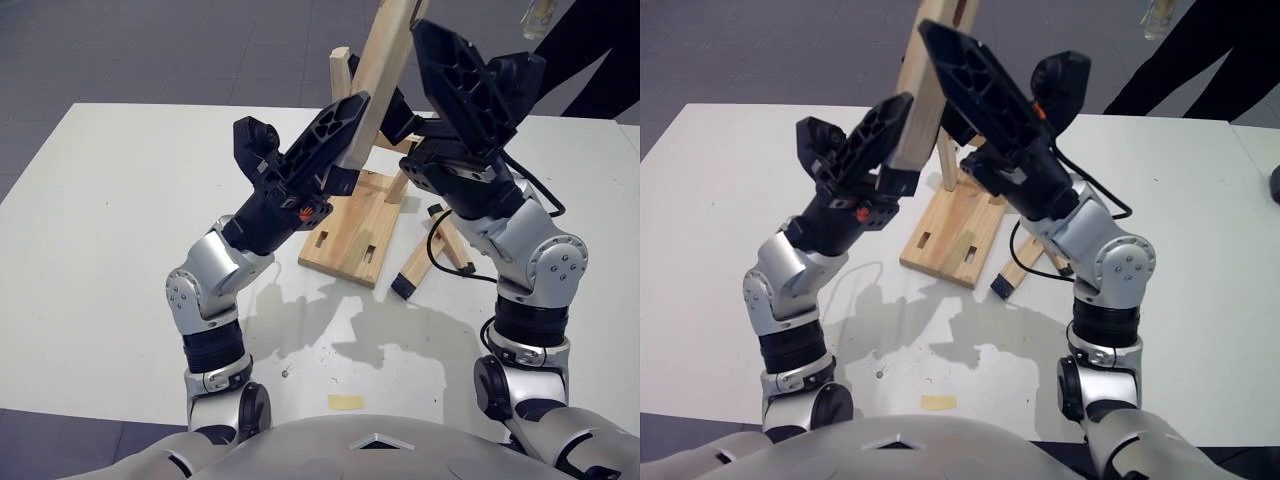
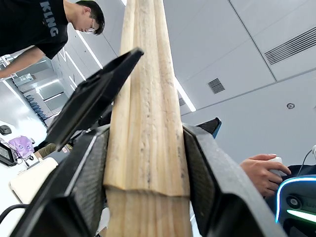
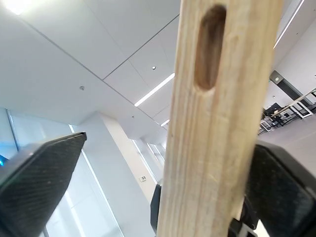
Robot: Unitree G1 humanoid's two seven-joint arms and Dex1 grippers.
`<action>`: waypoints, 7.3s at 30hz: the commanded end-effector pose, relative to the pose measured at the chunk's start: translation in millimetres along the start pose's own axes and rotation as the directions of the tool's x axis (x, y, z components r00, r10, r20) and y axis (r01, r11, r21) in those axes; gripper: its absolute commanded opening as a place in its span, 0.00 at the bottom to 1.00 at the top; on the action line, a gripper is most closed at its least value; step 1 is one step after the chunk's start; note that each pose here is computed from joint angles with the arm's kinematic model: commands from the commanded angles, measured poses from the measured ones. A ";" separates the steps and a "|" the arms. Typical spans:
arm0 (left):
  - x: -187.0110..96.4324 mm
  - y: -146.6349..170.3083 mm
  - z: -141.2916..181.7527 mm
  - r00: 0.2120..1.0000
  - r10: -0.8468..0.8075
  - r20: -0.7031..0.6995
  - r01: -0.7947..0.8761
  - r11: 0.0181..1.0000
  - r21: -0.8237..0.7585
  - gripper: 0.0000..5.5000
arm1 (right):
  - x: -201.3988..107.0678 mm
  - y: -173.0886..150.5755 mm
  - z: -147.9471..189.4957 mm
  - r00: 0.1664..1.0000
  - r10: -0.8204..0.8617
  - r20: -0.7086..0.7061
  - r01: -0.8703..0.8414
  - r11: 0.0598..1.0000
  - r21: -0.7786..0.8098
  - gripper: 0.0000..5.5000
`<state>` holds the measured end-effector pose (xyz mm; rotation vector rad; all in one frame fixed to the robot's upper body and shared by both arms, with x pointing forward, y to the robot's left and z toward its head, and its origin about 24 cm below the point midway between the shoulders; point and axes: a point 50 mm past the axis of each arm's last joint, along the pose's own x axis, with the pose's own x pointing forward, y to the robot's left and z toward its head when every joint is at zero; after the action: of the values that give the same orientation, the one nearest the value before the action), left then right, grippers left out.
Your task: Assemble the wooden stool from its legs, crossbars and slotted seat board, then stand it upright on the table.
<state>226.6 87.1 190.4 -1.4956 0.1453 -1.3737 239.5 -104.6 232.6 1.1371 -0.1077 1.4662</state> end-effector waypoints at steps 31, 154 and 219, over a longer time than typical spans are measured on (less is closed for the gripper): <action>-4.5 5.2 -5.1 0.979 0.076 0.191 -0.062 0.995 -0.076 0.37 | -7.3 -4.3 -2.2 0.998 -0.063 0.031 0.063 0.998 0.001 0.38; -127.3 -12.2 118.2 0.464 0.675 0.573 -0.764 -0.022 0.645 0.98 | -200.0 -6.0 -18.1 0.335 -0.938 0.093 0.625 0.147 -0.767 0.93; 41.6 -64.9 63.3 0.930 0.352 0.107 -0.287 0.511 0.810 0.72 | -12.6 -26.9 -33.6 0.858 -0.504 0.102 0.154 0.062 -0.986 0.23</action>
<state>257.3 126.4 273.4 -0.6566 -0.1372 -0.9656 240.4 -84.2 193.6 -0.2310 -0.5170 0.7297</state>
